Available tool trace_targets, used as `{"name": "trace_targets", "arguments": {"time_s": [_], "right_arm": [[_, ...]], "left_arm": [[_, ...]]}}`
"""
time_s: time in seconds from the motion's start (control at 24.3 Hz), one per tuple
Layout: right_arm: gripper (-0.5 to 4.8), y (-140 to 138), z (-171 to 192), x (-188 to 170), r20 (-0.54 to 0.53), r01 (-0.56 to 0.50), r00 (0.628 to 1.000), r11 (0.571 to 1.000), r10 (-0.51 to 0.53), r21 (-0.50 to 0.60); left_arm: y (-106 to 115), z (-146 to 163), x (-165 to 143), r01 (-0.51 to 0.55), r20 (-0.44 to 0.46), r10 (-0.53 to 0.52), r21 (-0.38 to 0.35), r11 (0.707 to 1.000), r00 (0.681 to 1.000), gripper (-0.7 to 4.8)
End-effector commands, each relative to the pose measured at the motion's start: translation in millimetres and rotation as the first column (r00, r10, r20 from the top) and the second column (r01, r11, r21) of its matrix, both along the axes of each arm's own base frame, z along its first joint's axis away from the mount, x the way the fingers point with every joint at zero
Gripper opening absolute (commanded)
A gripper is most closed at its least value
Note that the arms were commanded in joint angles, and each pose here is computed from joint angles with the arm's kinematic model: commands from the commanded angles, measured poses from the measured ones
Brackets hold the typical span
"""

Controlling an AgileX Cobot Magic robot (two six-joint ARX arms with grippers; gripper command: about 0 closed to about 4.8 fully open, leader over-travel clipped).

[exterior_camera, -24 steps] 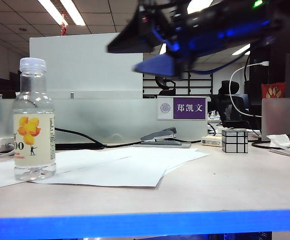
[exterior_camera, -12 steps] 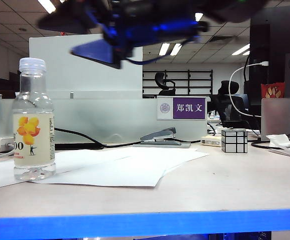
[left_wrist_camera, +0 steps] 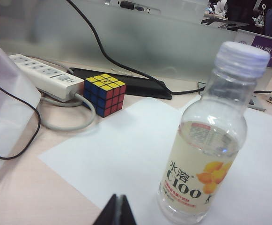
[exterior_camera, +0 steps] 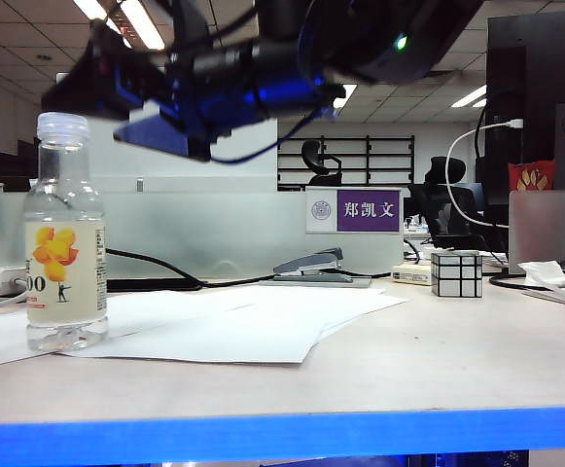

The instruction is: Flip the plastic bottle upside down.

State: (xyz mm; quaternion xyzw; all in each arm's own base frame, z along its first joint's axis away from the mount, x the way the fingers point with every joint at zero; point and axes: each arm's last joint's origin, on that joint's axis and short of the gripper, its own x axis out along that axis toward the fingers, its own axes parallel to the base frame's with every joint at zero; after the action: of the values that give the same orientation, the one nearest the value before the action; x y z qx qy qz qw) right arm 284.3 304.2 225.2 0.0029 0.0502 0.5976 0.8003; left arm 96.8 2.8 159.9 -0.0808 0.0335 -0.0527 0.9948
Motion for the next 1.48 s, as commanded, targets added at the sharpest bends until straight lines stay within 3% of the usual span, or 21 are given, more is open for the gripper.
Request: {"name": "trace_targets", "arguments": {"time_s": [0.04,0.82,1.36,1.44,1.48], "right_arm": [[4.79,8.4,0.4,5.7,0.049,0.025,0.998,1.0,-0.025,0.007],[4.79,35.0,-10.9,32.7,0.05,0.065,0.997,0.998,-0.065,0.006],[4.79,38.5,-24.9,36.4,0.032,0.068,0.997,0.998,-0.068,-0.006],[3.79,38.4,-23.8,36.6,0.039,0.069,0.997,0.998,-0.069,0.003],[3.58,38.6,-22.7,36.6,0.047,0.068,0.997,0.998,-0.069,0.012]], "left_arm": [[0.0,1.8,-0.1,0.001,0.016,-0.001,0.005,1.0,1.0,-0.05],[0.0,2.0,-0.1,0.001,0.018,-0.001,0.005,1.0,1.0,-0.05],[0.0,6.1,0.0,0.001,0.061,-0.001,0.008,1.0,0.998,-0.05],[0.0,6.2,0.0,0.0,0.061,0.0,0.004,1.0,0.998,-0.05],[0.0,6.2,0.0,0.001,0.061,-0.001,0.001,1.0,0.998,-0.05]]}}
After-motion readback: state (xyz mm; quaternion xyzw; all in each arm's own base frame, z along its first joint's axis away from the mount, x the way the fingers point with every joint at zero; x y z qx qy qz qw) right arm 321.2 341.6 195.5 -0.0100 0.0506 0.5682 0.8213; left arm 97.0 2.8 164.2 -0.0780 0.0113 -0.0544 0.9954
